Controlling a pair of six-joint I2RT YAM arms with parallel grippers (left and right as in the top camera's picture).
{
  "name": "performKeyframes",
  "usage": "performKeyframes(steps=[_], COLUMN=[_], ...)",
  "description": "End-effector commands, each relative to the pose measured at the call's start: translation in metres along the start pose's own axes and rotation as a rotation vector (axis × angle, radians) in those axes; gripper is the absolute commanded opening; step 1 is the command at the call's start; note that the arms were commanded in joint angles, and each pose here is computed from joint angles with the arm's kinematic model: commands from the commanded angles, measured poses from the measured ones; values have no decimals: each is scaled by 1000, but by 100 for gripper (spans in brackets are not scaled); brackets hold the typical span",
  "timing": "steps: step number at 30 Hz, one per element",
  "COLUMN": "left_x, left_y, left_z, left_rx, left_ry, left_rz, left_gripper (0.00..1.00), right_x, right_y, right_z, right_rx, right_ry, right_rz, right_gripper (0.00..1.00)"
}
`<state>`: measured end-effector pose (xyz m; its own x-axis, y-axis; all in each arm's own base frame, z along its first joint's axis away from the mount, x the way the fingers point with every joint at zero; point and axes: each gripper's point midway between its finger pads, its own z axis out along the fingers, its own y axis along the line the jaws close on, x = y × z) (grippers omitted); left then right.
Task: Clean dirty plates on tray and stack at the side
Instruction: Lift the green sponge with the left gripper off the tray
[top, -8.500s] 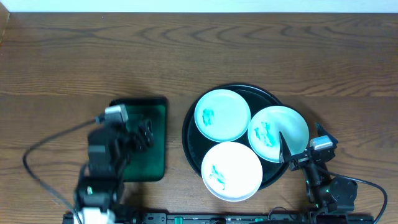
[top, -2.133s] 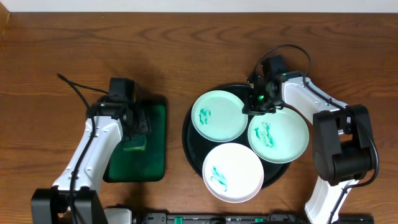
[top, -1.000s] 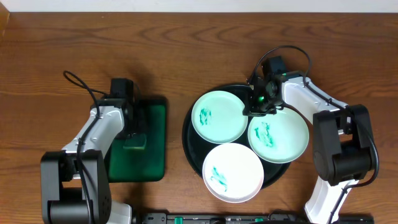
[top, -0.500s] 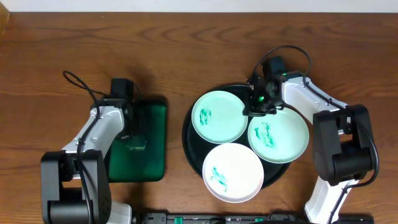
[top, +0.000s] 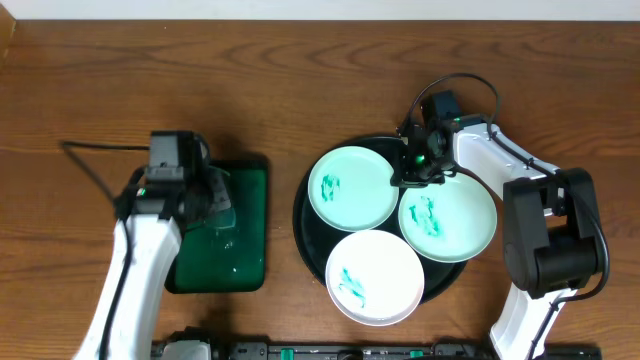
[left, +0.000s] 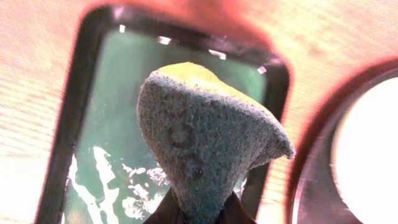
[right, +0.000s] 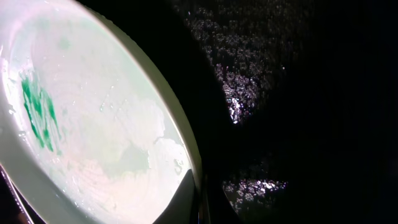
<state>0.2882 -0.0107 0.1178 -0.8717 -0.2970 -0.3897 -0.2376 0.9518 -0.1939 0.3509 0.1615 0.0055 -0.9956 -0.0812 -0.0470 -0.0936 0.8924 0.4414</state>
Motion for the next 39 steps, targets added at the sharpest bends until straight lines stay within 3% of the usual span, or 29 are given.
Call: performKeyframes(steps=[1, 7, 11, 20, 23, 26, 39], left_x=[-23, -53, -63, -63, -64, -64, -64], left_y=[-13, -27, -30, -29, -29, -29, -29], left_z=[-53, -113, -132, -125, -121, -120, -121], left_rx=[63, 117, 130, 118, 116, 115, 112], left_ry=[-197, -487, -579, -557, -547, -543, -550], left_rz=[96, 181, 186, 206, 205, 205, 223], left_gripper=[7, 7, 7, 7, 13, 7, 7], right_x=[4, 4, 5, 10, 10, 10, 10], right_y=[1, 1, 1, 0, 0, 0, 0], right_z=[7, 7, 7, 7, 7, 6, 7], right_rx=[0, 1, 0, 4, 4, 4, 4], right_ry=[20, 20, 20, 43, 43, 44, 44], right_rz=[-18, -21, -21, -9, -9, -9, -10], right_gripper=[1, 1, 1, 1, 1, 1, 1])
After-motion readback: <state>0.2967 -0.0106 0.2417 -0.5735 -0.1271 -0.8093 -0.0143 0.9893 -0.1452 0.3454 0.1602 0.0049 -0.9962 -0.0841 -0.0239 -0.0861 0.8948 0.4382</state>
